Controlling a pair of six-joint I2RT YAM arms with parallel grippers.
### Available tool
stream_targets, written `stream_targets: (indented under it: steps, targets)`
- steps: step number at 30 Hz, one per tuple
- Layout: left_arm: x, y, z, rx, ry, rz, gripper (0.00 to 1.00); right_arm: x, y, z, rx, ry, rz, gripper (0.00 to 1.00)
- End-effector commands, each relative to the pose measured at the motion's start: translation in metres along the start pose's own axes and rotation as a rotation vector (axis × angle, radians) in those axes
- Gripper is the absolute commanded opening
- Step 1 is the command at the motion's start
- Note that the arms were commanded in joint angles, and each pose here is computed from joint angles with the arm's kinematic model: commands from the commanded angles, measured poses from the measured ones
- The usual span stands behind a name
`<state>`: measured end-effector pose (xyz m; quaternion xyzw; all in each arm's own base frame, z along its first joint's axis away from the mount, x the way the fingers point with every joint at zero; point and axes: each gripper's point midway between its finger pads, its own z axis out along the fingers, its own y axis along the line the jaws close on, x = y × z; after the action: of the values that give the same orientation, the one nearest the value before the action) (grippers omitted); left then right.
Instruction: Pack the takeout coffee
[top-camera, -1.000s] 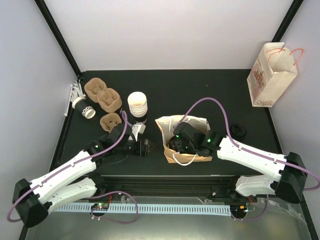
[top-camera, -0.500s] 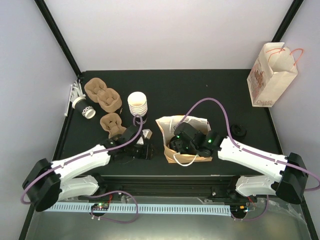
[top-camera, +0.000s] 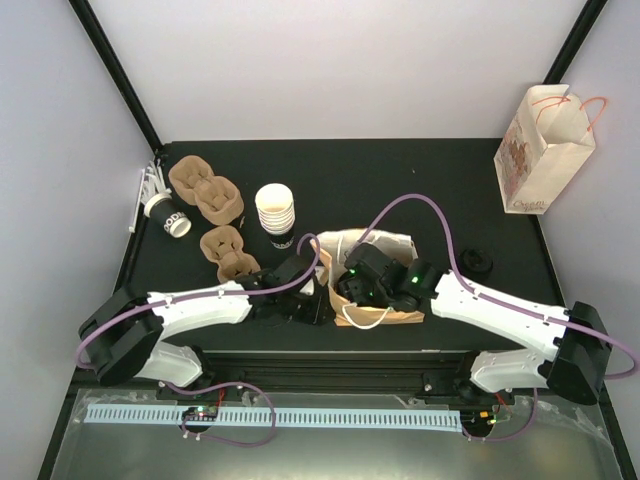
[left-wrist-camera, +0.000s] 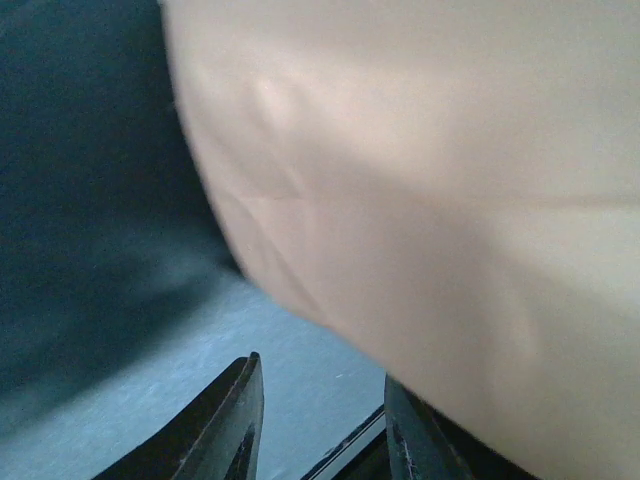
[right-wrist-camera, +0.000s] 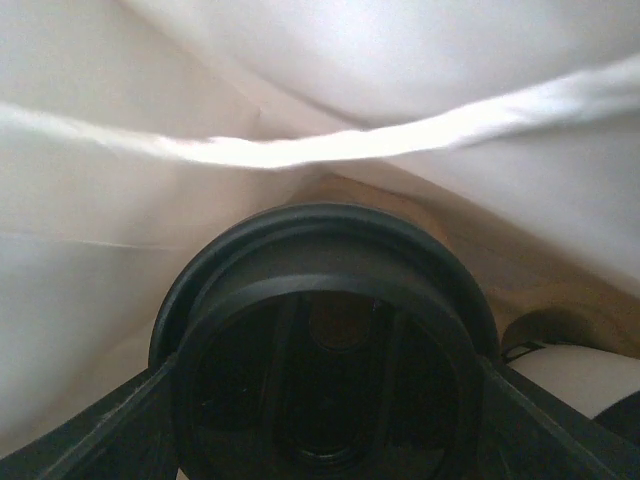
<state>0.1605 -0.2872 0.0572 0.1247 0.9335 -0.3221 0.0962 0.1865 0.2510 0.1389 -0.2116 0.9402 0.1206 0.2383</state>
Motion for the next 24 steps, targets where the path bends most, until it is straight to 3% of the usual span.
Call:
stream_targets:
  steps: [1,24]
  targets:
    - [-0.023,-0.034,-0.004,0.047,-0.063,0.086,0.36,0.062,-0.024,0.023,0.104,0.265,-0.052,0.44]
    - [-0.032,-0.043,-0.010,-0.034,-0.111,0.173,0.35,0.116,-0.046,0.047,0.252,0.483,-0.088,0.44]
